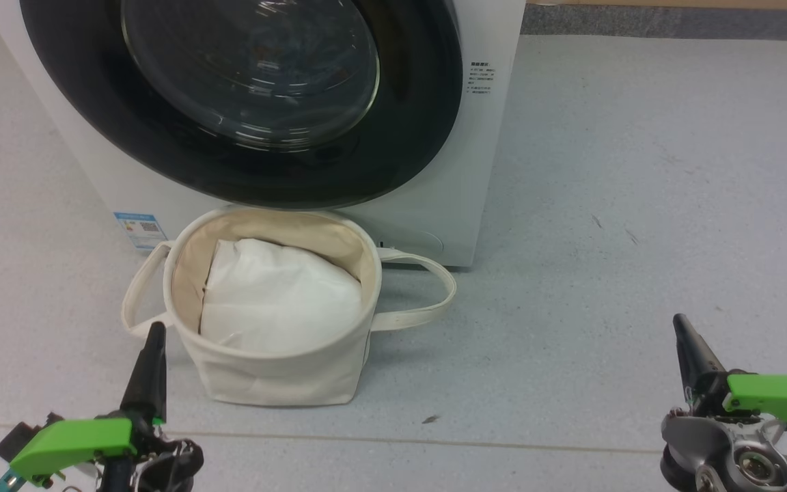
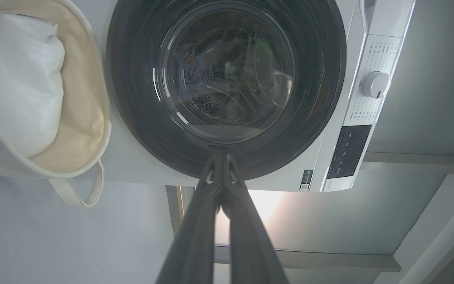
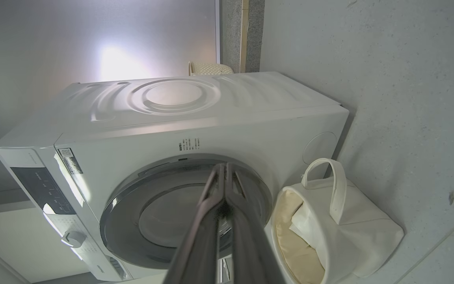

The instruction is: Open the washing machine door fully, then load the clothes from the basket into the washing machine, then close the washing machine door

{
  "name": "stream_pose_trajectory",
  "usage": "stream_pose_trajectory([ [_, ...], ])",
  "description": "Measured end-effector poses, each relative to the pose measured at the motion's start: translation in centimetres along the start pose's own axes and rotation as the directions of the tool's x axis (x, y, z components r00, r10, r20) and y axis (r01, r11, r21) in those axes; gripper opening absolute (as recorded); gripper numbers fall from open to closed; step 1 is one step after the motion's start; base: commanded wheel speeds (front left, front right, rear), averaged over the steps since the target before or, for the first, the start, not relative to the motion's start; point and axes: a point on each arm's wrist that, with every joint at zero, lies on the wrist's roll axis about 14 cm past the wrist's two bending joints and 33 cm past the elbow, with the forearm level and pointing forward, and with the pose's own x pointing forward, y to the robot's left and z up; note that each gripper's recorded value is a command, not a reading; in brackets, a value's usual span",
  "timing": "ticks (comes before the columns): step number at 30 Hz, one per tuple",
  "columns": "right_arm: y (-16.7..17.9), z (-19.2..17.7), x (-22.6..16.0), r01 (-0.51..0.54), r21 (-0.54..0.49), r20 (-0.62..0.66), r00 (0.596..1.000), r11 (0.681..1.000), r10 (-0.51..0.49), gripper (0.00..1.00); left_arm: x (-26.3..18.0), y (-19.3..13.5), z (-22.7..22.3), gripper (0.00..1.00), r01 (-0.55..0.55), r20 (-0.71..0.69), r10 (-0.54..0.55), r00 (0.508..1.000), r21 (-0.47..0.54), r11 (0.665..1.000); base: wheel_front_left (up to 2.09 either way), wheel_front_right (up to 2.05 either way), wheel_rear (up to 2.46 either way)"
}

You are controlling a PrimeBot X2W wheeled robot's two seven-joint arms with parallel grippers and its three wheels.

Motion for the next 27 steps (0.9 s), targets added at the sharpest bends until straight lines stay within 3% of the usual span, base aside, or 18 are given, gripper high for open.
stream_pose_trajectory([
  [27,0.22,-0.03,-0.02,-0.001,-0.002,-0.004,1.0,1.0,0.001,0.0,0.0,0.0,0.0,0.0,0.0,0.0,0.0,1.0,0.0,1.0,0.0,0.0,0.0],
])
